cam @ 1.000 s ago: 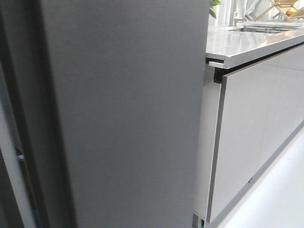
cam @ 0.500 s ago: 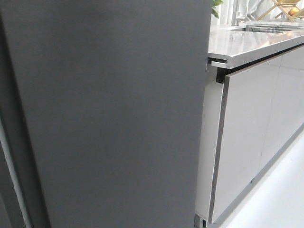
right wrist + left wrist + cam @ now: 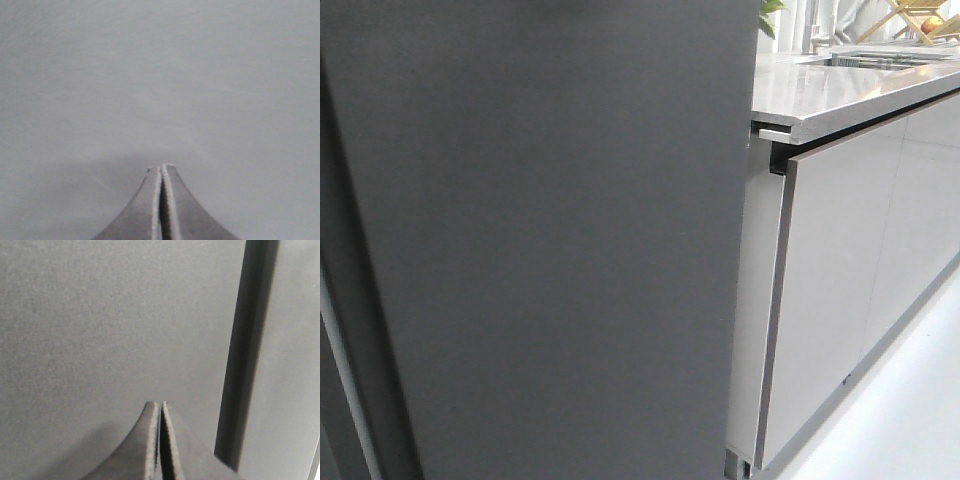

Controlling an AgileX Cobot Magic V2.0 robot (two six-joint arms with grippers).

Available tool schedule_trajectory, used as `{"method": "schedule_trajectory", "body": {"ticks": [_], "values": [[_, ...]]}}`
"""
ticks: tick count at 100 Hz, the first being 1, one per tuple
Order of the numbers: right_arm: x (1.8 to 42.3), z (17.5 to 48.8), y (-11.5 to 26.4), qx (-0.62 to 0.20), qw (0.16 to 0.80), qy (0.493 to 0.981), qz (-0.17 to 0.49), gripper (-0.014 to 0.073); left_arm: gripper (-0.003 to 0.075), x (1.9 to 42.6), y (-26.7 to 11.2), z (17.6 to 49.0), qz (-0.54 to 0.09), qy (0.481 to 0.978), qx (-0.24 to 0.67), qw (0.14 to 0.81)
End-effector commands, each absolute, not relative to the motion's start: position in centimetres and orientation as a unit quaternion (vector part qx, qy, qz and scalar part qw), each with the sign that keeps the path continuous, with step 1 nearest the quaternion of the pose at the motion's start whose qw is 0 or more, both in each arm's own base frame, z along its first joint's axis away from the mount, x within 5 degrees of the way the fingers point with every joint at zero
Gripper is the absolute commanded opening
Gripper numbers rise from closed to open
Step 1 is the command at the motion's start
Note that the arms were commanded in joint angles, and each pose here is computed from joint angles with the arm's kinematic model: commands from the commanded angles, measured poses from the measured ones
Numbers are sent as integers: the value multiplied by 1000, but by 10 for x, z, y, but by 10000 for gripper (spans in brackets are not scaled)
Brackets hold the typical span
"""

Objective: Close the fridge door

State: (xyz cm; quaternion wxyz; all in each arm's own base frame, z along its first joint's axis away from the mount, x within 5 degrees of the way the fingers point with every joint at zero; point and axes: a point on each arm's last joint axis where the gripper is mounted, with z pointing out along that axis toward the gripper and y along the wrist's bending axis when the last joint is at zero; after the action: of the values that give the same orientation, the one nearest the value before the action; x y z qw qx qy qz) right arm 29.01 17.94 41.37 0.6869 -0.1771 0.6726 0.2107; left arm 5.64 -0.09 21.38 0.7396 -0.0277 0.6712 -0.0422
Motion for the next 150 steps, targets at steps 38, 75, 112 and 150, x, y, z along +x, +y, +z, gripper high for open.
{"method": "schedule_trajectory", "body": {"ticks": [38,75,112,150], "values": [[180,400,63,-99,764,622,142,-76,-21,59,-1,210,-48,660,-26,749],[102,327,13,-31,784,617,60,-76,-21,59,-1,210,-48,660,-26,749],[71,267,0,6,784,620,12,-76,-21,59,-1,210,-48,660,-26,749],[61,220,-3,22,777,629,-7,-76,-21,59,-1,210,-48,660,-26,749]]}}
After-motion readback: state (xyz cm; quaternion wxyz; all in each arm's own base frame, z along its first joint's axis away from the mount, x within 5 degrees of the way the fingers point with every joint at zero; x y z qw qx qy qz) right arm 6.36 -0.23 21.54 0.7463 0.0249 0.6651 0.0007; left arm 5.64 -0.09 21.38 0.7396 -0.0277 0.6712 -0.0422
